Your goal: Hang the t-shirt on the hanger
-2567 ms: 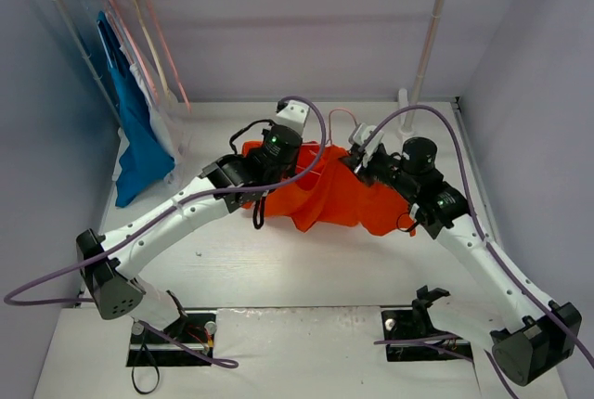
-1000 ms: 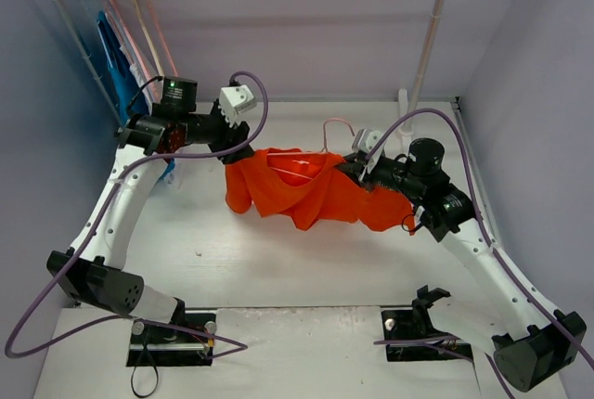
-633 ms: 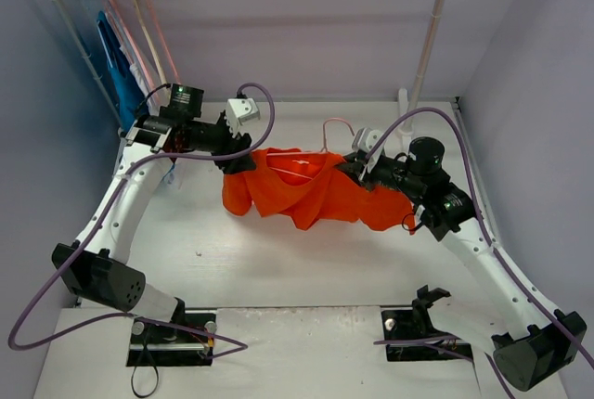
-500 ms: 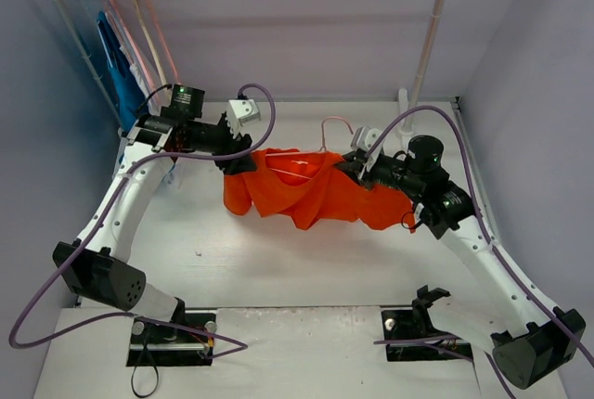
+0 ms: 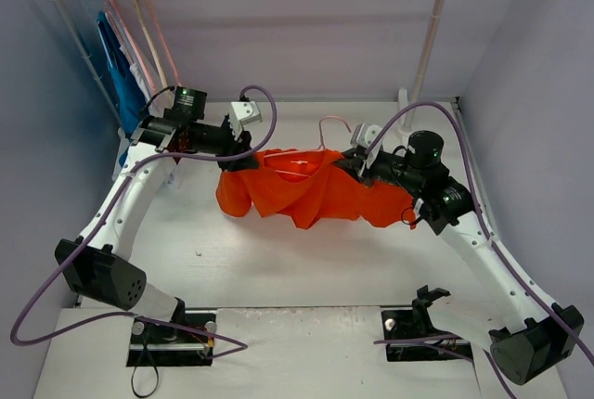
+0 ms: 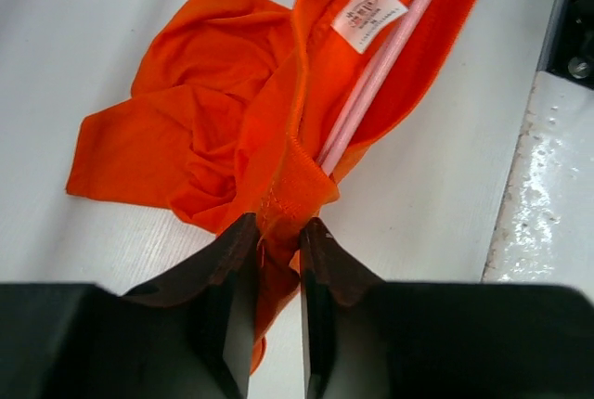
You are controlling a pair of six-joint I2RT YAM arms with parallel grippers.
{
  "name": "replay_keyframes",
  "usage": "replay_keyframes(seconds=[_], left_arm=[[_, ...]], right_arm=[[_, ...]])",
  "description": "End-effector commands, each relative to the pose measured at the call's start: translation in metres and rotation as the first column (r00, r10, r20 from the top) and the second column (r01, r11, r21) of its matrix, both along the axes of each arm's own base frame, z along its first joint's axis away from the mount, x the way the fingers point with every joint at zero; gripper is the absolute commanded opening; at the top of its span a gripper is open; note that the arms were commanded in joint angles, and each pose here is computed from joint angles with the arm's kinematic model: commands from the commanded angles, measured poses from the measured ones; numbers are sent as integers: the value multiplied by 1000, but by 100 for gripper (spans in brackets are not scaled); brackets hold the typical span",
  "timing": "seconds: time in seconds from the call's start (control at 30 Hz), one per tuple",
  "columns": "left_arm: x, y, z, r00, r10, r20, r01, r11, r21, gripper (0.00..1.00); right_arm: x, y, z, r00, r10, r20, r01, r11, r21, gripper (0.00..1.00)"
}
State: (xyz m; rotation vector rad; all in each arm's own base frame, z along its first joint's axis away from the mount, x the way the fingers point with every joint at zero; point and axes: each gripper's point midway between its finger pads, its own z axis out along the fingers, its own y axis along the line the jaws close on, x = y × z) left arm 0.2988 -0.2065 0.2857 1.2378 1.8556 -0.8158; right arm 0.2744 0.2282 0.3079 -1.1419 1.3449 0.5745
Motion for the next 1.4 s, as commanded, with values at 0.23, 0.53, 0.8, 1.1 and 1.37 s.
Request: replay_keyframes(seconds=[0.23,0.53,0.8,1.1,1.37], left_arm=[[-13,-19,33,995,-80,54,87,985,-146,14],[-16,-27,40,994,-73,83,87,981,-176,26],[-19,-33,41,992,-79,102,96,980,-174,26],[-20,-36,43,991,-72,110,91,980,-174,0],[-6,-25,66,961,73,266,-17,978,-209,0]], right_arm=[[3,8,51,989,44,143,-54,997,61,0],[3,12,54,988,71,134,-80,995,65,0],[3,15,55,988,82,129,-92,993,73,0],[8,12,54,990,57,130,-65,996,60,1],[16,-5,49,990,-27,135,26,1000,11,22]])
